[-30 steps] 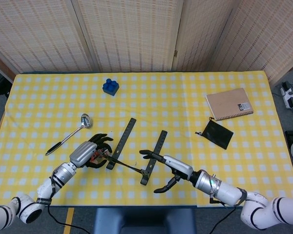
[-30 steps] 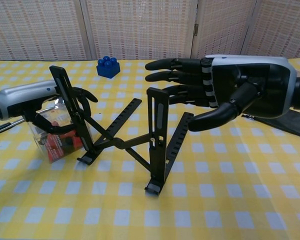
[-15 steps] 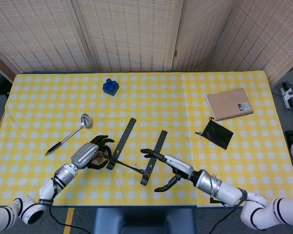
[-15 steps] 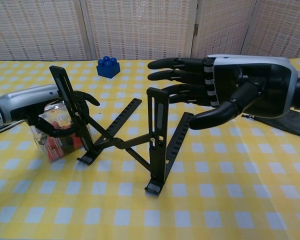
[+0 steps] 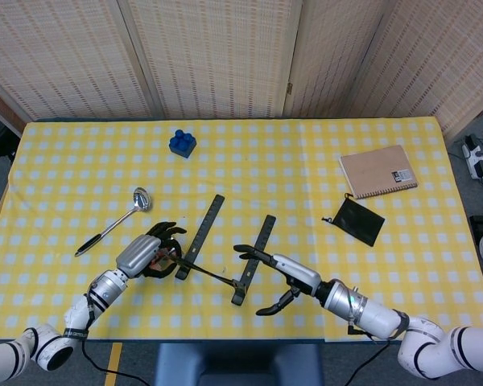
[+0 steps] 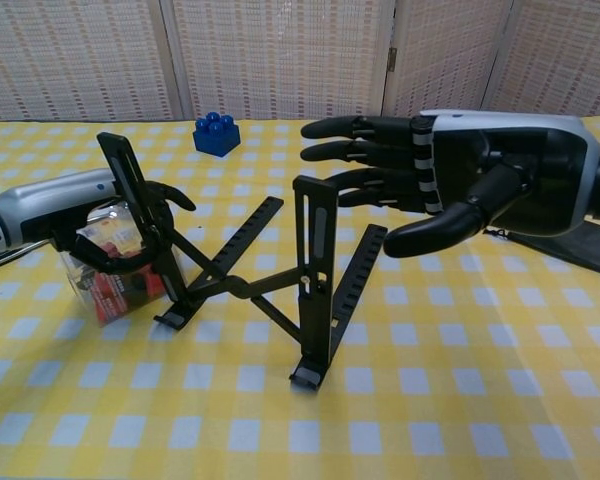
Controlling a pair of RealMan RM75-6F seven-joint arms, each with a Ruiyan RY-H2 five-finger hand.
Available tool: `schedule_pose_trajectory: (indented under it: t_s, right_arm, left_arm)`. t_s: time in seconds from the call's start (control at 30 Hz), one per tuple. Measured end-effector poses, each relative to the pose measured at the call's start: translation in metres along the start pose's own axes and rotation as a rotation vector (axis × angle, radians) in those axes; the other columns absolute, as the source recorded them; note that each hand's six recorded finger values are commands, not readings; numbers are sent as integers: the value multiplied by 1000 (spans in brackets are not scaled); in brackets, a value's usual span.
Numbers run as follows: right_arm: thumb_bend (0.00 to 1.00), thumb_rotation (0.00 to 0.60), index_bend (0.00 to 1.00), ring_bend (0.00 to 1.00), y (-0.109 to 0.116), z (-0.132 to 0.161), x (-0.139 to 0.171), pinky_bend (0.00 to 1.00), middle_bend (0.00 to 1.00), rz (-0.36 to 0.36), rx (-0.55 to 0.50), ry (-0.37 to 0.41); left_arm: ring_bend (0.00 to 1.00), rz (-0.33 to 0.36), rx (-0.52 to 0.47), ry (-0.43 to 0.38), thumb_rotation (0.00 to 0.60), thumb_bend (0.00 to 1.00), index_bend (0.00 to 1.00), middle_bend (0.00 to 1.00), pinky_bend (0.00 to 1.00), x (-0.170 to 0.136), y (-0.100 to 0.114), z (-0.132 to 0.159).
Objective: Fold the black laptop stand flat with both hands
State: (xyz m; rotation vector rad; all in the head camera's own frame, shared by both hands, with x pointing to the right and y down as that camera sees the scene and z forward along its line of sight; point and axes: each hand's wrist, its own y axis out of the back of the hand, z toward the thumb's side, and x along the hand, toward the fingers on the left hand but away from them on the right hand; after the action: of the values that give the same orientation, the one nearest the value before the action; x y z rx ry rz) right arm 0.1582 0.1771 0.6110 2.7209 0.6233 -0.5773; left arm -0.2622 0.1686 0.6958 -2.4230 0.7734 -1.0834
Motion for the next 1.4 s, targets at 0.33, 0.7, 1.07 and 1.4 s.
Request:
schedule_pose_trajectory:
  t_s: [0.33,0.7,1.07,1.4]
  right_arm:
    - [160,600,0,68,2,-1,2,0,17,-1,-5,1]
    - [160,600,0,65,1,-4,3,0,16,13,8,-12]
    - [160,600,0,55,4,-7,7,0,9,10,51,-27]
    - [160,600,0,55,6,-14,10,0,0,-5,237,-60]
  left_arm:
    - [30,3,3,8,600,469,557,181,0,1,-1,-1]
    - [45,-1,-24,-1,600,484,609,203,0,-4,-5,5]
    - [1,-33,-29,-9,600,481,292,169,0,-19,-7,17]
    - [0,-18,8,-3,600,479,74,61,0,-27,3,17]
